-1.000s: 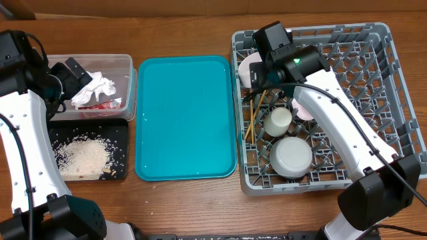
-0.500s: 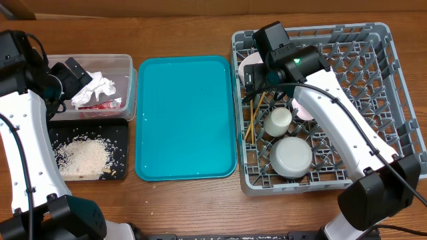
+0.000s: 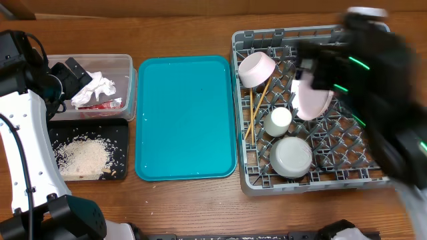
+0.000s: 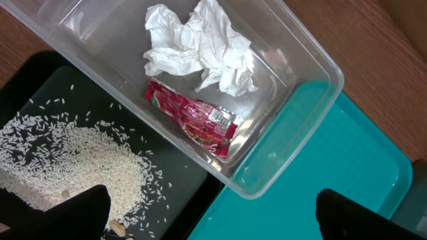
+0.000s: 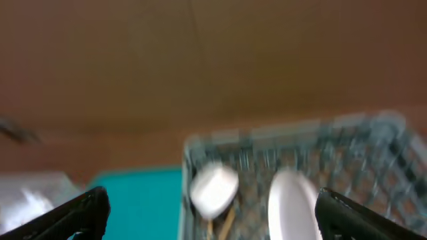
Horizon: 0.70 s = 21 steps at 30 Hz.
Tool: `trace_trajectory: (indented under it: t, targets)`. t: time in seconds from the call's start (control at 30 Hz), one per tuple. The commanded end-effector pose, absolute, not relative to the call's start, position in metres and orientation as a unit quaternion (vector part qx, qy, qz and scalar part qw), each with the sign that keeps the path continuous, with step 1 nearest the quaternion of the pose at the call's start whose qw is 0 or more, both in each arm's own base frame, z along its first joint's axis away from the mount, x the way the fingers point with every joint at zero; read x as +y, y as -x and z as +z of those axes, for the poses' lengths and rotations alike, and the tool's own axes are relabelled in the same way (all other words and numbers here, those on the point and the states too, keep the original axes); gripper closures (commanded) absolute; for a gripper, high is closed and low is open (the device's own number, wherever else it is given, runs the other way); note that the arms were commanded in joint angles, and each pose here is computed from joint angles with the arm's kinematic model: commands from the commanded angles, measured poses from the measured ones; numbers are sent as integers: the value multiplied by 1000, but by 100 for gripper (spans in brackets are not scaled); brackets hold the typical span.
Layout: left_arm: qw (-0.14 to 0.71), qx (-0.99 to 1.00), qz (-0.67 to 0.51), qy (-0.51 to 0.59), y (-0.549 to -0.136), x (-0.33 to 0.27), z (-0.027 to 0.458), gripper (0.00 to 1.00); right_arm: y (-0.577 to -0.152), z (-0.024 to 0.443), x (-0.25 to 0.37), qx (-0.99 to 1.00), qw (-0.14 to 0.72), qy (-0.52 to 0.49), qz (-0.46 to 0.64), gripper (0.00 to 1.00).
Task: Sort waste into correct bins and load items into the dishwasher
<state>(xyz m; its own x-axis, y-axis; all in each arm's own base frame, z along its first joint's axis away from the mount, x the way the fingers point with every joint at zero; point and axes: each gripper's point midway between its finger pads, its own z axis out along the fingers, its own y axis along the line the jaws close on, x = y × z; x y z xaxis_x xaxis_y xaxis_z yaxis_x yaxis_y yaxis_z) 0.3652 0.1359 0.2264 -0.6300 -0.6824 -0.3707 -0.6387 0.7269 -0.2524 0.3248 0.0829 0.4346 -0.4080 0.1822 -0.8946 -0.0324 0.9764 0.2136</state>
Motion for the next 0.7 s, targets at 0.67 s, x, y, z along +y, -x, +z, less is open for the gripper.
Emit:
trace_trajectory:
  t: [0.67]
  targets:
    - [230, 897, -52, 374, -368, 136, 230, 0, -220, 283, 8, 620, 733, -174, 216, 0]
